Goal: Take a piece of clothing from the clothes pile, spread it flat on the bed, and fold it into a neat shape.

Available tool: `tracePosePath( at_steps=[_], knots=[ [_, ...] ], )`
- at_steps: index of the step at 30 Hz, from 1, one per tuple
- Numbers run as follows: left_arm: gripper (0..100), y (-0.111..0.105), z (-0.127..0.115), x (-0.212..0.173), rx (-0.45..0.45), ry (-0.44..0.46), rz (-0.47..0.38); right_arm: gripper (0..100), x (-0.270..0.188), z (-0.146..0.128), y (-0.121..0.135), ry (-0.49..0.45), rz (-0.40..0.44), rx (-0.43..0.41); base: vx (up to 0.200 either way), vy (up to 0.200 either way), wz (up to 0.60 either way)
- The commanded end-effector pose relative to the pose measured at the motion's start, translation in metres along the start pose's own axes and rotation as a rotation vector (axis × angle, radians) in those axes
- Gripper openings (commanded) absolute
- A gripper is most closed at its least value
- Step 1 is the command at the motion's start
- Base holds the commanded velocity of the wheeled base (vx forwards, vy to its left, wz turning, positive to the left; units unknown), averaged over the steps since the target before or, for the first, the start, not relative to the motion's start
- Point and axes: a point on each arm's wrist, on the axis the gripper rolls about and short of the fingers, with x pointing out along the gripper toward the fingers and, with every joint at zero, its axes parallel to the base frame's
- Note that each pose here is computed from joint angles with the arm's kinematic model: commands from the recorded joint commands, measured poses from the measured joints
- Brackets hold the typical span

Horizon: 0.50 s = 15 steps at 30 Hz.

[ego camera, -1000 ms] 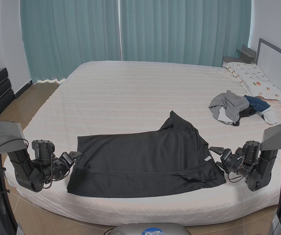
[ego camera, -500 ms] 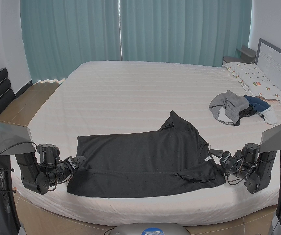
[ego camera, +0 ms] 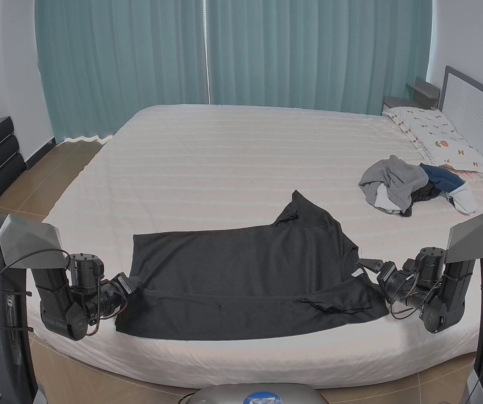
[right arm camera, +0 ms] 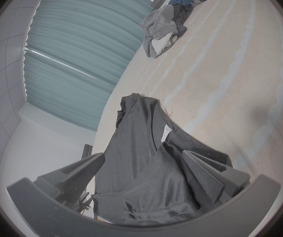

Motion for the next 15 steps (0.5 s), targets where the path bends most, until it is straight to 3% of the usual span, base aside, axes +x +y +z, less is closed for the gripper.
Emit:
tracePosePath(
  at_steps=[1,15],
  knots=[
    [0,0.0061,-0.0056,0.0028,0.015,-0.018,0.063,100,0.0022,-0.0042,-0.0027,0.005,-0.004,-0.031,0.0,0.0,0.0],
    [0,0.0132,-0.0114,0.0077,0.019,-0.073,0.138,100,-0.0008,0.0015,0.0065,-0.017,0.019,-0.048,0.0,0.0,0.0]
  ],
)
